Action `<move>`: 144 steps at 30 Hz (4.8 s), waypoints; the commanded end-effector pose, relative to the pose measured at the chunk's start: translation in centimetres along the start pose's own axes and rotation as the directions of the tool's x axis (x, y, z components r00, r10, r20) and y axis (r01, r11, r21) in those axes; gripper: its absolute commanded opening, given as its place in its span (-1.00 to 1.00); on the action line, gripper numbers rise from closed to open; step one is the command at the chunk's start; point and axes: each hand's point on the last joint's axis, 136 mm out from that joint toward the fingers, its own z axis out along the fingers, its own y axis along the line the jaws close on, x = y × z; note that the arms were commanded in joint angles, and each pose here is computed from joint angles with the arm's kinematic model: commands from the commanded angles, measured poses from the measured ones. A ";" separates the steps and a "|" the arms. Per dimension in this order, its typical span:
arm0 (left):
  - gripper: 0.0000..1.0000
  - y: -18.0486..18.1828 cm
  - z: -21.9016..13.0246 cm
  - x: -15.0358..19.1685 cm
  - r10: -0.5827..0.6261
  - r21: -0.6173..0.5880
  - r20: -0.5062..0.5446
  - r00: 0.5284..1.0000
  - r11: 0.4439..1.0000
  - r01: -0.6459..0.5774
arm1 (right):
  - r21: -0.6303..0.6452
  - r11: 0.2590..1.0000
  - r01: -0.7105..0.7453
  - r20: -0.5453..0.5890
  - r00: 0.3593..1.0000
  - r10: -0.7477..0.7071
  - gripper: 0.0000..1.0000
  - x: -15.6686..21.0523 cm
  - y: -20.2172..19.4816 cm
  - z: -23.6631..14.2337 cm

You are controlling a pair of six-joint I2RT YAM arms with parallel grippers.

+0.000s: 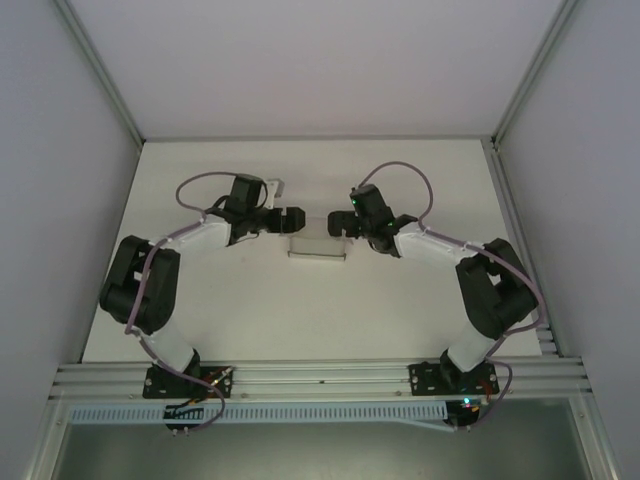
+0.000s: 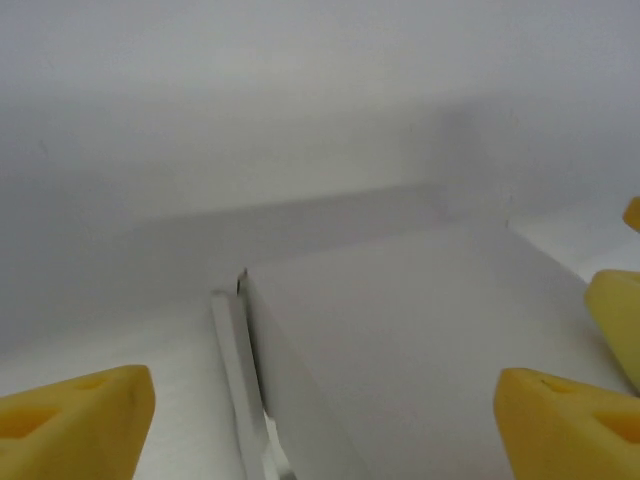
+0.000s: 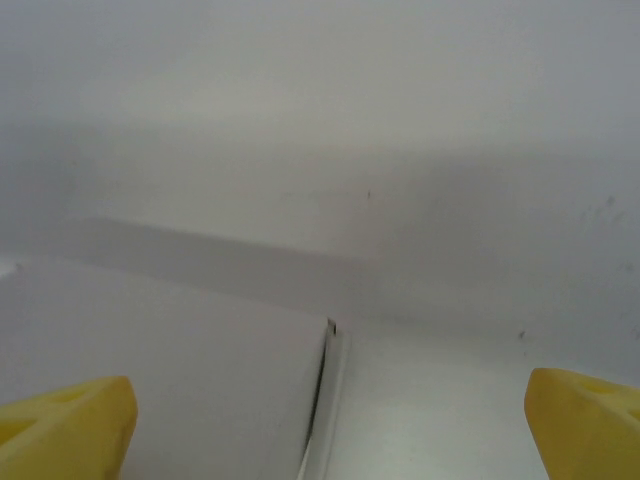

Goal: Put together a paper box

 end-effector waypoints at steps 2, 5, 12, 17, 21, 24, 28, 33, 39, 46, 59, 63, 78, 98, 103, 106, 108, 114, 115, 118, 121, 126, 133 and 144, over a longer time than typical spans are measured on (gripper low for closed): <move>0.64 -0.2 1.2 2.5 -0.020 0.089 -0.063 0.998 0.996 0.026 | -0.073 0.997 -0.033 -0.011 0.999 0.033 0.94 2.1 0.5 0.4; 0.53 0.4 1.6 3.8 -0.033 0.079 -0.091 0.995 0.996 0.040 | -0.084 0.996 -0.039 0.008 0.999 0.040 0.91 3.4 0.0 1.0; 0.04 1.1 2.9 5.5 -0.068 0.088 -0.135 0.989 0.993 0.080 | -0.107 0.993 -0.051 0.034 0.998 0.055 0.88 4.8 -0.5 1.6; -0.19 1.3 3.2 5.9 -0.079 0.092 -0.136 0.987 0.991 0.092 | -0.083 0.996 -0.033 0.024 0.999 0.035 0.86 5.7 -1.2 1.9; -0.42 1.7 3.3 6.2 -0.089 0.086 -0.140 0.986 0.991 0.102 | -0.090 0.995 -0.037 0.042 0.998 0.041 0.86 5.1 -1.0 1.4; -0.51 2.0 3.3 6.4 -0.105 0.082 -0.138 0.985 0.990 0.117 | -0.098 0.993 -0.064 0.062 0.996 0.070 0.90 3.7 -0.6 0.5; -0.63 2.5 2.8 6.2 -0.161 0.121 -0.113 0.980 0.977 0.174 | -0.104 0.986 -0.127 0.067 0.989 0.135 0.99 1.5 0.1 -1.3; -0.79 2.7 2.3 5.8 -0.240 0.207 -0.091 0.967 0.945 0.254 | -0.171 0.958 -0.231 0.011 0.972 0.236 1.00 0.1 1.2 -2.7; -0.84 2.7 1.4 5.3 -0.318 0.318 -0.072 0.945 0.891 0.324 | -0.239 0.888 -0.393 -0.145 0.919 0.367 1.00 0.6 1.7 -2.0; -0.92 3.3 1.1 5.4 -0.339 0.329 -0.063 0.939 0.881 0.340 | -0.309 0.839 -0.447 -0.257 0.889 0.379 1.00 2.0 2.8 -0.7; -0.99 3.9 1.2 5.8 -0.366 0.343 -0.073 0.928 0.865 0.368 | -0.415 0.756 -0.506 -0.376 0.852 0.364 0.80 3.5 5.1 0.7; -0.99 4.0 1.1 5.9 -0.360 0.342 -0.072 0.930 0.867 0.362 | -0.456 0.731 -0.508 -0.382 0.853 0.355 0.62 3.1 5.8 1.1; -0.21 0.8 -2.0 -0.9 -0.229 0.452 0.124 0.966 0.880 0.150 | -0.518 0.674 -0.527 -0.373 0.848 0.376 -0.25 1.3 6.9 -0.3; 1.00 -12.7 -7.6 1.0 0.925 -0.284 0.145 0.352 0.379 -0.881 | -0.178 0.586 -0.791 -0.659 0.538 0.526 -0.24 0.4 3.3 -6.4; 0.99 -14.4 -6.3 2.8 0.973 -0.329 0.037 0.230 0.229 -0.916 | -0.074 0.503 -0.861 -0.733 0.389 0.558 -0.30 1.0 2.6 -7.2; 1.00 -13.7 -5.2 3.3 0.976 -0.340 -0.042 0.215 0.188 -0.921 | -0.041 0.469 -0.882 -0.748 0.338 0.571 -0.36 0.8 1.9 -7.6; 1.00 -13.0 -4.5 4.0 0.972 -0.321 -0.076 0.222 0.187 -0.928 | -0.023 0.467 -0.884 -0.743 0.328 0.584 -0.33 0.7 1.3 -7.8; 1.00 -12.9 -3.2 4.7 0.976 -0.309 -0.061 0.211 0.182 -0.934 | -0.030 0.393 -0.919 -0.761 0.276 0.588 -0.32 0.1 1.6 -8.3; 0.99 -12.9 -3.0 4.7 0.975 -0.305 -0.061 0.212 0.184 -0.934 | -0.030 0.388 -0.921 -0.759 0.273 0.590 -0.32 0.0 1.7 -8.4; 1.00 -12.5 -2.1 4.8 0.974 -0.306 -0.069 0.214 0.183 -0.934 | -0.054 0.379 -0.924 -0.770 0.280 0.573 -0.32 -0.4 2.1 -9.0; 0.90 -12.6 -1.9 4.6 0.973 -0.304 -0.050 0.225 0.200 -0.931 | -0.039 0.389 -0.920 -0.783 0.270 0.560 -0.32 0.2 2.2 -9.4; 0.43 -13.2 -2.5 4.2 0.974 -0.313 -0.017 0.226 0.210 -0.926 | -0.015 0.416 -0.909 -0.796 0.262 0.545 -0.28 1.3 2.0 -9.7; -0.14 -13.1 -2.9 3.8 0.976 -0.328 -0.017 0.217 0.200 -0.923 | -0.016 0.449 -0.893 -0.798 0.282 0.533 -0.07 2.1 2.0 -10.0; -0.35 -11.5 -3.4 5.2 0.966 -0.130 -0.069 0.250 0.240 -0.962 | -0.257 0.812 -0.524 -0.177 0.851 0.494 1.00 -7.4 -5.3 -12.8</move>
